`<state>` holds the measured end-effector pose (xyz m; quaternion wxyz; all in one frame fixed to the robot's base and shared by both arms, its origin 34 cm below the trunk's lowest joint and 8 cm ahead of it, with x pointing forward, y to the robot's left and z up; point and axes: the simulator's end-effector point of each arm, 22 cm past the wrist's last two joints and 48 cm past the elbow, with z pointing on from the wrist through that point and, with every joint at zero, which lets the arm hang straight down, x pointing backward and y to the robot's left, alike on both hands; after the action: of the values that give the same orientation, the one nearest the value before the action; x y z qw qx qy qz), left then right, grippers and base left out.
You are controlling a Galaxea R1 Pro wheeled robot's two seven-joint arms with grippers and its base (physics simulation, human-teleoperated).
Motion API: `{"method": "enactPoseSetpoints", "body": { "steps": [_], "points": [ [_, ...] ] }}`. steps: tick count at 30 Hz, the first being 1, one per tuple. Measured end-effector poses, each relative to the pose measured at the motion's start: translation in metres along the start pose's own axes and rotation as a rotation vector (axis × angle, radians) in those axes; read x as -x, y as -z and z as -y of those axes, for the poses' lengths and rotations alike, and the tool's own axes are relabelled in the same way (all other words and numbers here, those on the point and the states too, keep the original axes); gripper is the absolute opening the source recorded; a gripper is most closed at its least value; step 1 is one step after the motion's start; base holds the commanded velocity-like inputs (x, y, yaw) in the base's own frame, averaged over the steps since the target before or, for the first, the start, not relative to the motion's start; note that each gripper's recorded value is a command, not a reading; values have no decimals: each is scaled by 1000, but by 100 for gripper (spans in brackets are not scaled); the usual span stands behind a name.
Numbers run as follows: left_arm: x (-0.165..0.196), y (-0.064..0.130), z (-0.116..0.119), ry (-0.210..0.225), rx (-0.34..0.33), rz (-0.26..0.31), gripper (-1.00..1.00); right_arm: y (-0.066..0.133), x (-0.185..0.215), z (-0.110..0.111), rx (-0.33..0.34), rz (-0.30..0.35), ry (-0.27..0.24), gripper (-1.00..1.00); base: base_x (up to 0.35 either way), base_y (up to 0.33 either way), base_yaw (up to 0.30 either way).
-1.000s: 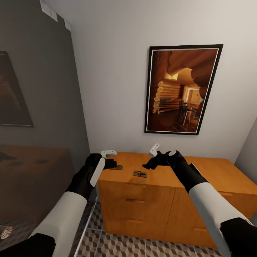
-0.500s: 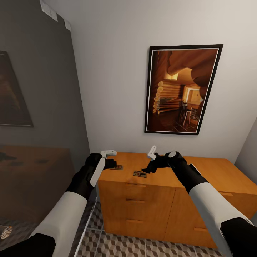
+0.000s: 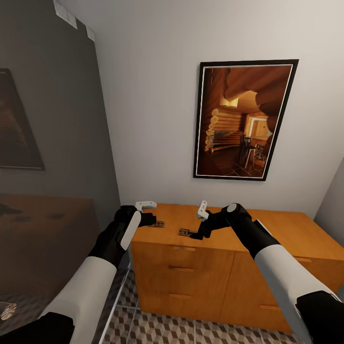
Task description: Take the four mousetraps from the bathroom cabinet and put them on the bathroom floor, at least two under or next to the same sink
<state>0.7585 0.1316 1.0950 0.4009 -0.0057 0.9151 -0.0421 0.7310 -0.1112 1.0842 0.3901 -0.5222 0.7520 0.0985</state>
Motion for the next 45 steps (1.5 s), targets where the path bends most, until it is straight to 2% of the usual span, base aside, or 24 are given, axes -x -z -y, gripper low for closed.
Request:
{"method": "enactPoseSetpoints", "body": {
  "steps": [24,45],
  "points": [
    [0,0,0,-1,1,1,100,1,3,-4,19,9,18,100,0,0,4],
    [-2,-3,0,0,1,-5,100,1,5,-11,56,20,11,100,0,0,250]
  ]
}}
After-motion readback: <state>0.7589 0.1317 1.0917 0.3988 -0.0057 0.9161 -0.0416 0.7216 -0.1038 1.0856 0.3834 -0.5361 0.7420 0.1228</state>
